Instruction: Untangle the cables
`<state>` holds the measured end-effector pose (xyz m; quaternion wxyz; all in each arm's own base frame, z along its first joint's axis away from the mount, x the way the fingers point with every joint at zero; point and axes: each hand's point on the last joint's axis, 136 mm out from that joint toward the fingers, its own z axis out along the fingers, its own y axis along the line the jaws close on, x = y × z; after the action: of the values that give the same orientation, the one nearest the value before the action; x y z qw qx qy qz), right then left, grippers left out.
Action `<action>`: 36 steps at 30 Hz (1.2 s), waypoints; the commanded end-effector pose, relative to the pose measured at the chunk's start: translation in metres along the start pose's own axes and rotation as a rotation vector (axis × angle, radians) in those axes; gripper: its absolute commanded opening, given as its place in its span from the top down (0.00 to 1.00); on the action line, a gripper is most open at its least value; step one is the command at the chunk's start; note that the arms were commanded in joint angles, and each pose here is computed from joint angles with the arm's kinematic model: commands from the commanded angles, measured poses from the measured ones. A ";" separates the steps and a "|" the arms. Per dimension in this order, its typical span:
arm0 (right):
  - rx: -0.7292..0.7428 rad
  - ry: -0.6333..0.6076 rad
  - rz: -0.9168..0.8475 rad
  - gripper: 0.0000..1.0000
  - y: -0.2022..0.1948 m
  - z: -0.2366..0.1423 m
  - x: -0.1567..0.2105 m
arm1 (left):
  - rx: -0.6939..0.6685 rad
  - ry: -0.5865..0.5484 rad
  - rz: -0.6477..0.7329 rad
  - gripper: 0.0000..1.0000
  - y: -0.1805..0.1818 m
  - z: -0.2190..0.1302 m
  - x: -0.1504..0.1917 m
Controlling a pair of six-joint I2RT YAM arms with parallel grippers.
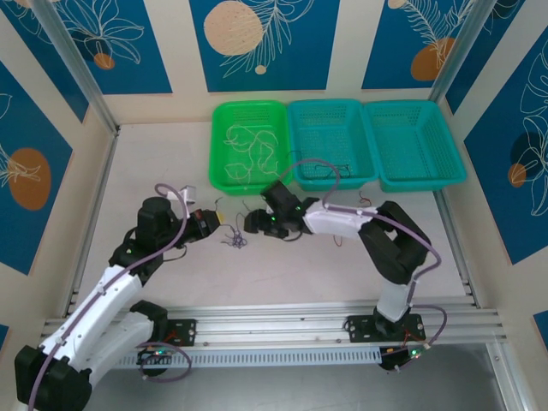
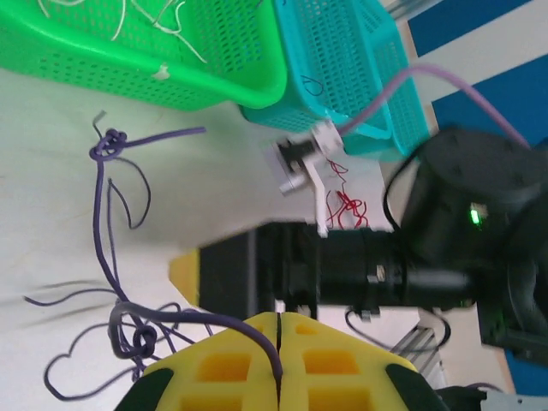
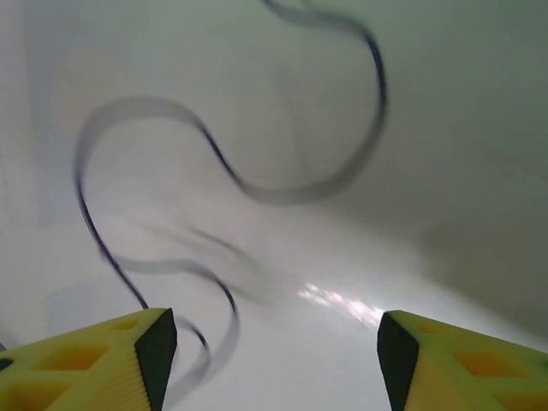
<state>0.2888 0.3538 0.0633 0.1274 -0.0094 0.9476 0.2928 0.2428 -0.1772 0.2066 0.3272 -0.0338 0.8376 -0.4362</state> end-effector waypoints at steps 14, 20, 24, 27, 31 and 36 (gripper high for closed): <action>0.153 0.202 0.099 0.34 0.031 0.052 0.034 | -0.059 0.062 -0.008 1.00 0.032 -0.005 0.036; 0.330 0.162 0.102 0.71 -0.006 0.053 0.033 | -0.145 -0.002 -0.002 1.00 0.041 -0.017 0.028; 0.373 0.138 0.058 0.74 -0.019 0.039 0.028 | -0.192 -0.049 0.027 1.00 0.046 -0.027 0.022; 0.413 0.108 0.072 0.94 -0.035 0.027 0.024 | -0.258 -0.084 0.019 1.00 0.056 -0.033 0.017; 0.415 0.005 0.183 1.00 -0.072 -0.010 0.005 | -0.462 -0.143 -0.027 1.00 0.087 -0.054 0.011; 0.476 -0.196 0.410 1.00 -0.160 -0.089 -0.013 | -0.716 -0.192 0.011 1.00 0.112 -0.092 -0.006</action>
<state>0.2865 0.2295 0.0322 0.1010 0.1625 0.9756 0.1074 0.2233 -0.0814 0.1550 0.3559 -0.1558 0.8967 -0.2119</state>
